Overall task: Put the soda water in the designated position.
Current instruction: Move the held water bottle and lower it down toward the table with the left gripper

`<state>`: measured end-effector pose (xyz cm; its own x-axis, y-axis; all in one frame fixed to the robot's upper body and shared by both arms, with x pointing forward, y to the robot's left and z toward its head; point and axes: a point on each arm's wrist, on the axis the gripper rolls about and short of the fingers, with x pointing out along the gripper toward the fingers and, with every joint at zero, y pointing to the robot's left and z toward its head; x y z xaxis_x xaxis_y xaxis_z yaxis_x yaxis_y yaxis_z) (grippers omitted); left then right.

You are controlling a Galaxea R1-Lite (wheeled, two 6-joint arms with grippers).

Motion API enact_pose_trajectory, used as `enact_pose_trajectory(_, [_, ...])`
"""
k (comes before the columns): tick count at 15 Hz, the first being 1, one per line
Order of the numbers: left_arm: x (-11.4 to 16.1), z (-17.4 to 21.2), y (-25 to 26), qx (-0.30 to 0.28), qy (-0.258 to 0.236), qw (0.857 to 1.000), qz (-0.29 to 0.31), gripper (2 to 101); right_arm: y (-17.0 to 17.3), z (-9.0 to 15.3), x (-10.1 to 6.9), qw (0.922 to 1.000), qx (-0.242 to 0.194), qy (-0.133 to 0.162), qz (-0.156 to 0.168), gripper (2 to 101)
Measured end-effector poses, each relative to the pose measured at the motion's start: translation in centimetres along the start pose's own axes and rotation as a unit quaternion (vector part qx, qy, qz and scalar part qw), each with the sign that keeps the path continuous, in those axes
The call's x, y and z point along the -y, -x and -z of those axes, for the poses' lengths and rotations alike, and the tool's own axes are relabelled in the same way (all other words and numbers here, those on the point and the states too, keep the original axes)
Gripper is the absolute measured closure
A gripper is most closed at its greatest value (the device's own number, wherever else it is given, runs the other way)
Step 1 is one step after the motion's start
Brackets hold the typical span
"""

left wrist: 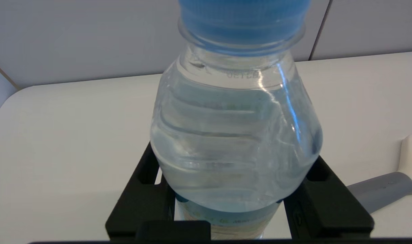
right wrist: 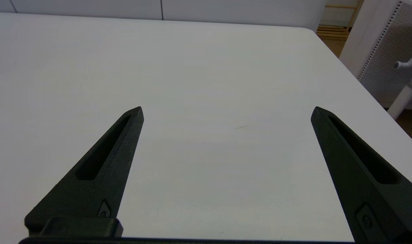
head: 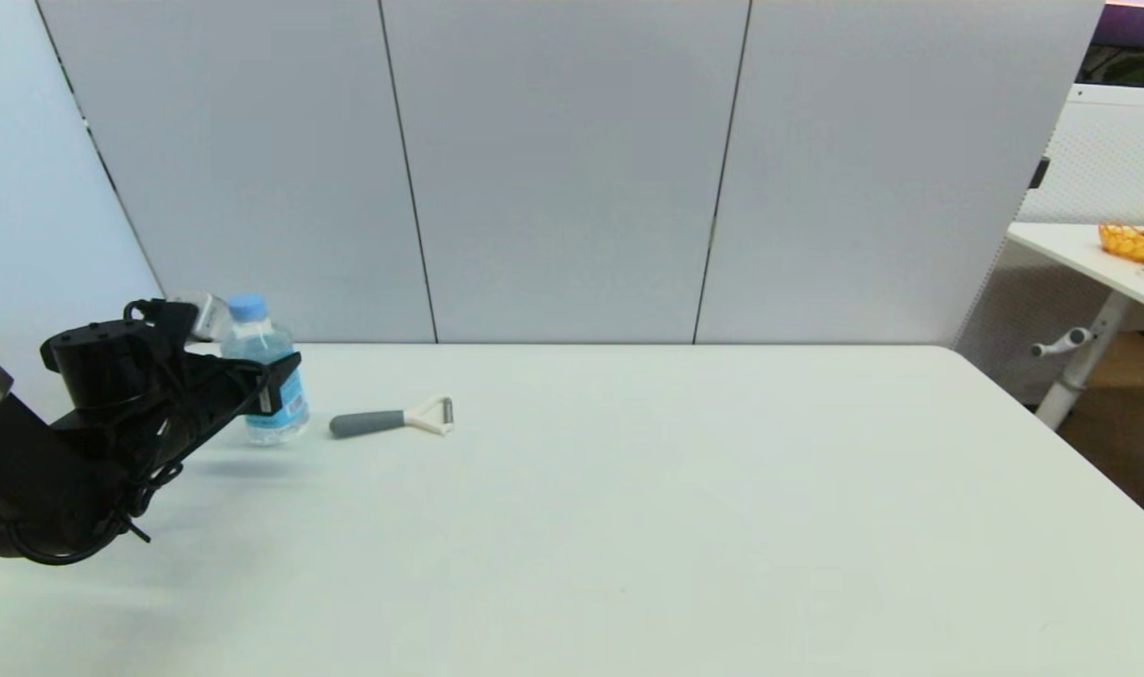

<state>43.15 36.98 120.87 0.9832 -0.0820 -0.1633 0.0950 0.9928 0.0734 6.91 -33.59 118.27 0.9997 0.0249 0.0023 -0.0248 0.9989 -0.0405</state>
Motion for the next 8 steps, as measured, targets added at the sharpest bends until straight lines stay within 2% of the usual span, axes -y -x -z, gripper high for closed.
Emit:
enact_pose_trajectory(5, [-0.01,-0.17,0.06,0.006,-0.001,1.0,-0.001,53.9,0.0,0.0,0.0,1.0,0.0,0.0,0.0,4.3])
enact_pose_trajectory(8, [-0.01,-0.24,0.07,0.008,-0.002,1.0,0.0,38.0,0.0,0.0,0.0,1.0,0.0,0.0,0.0,4.3])
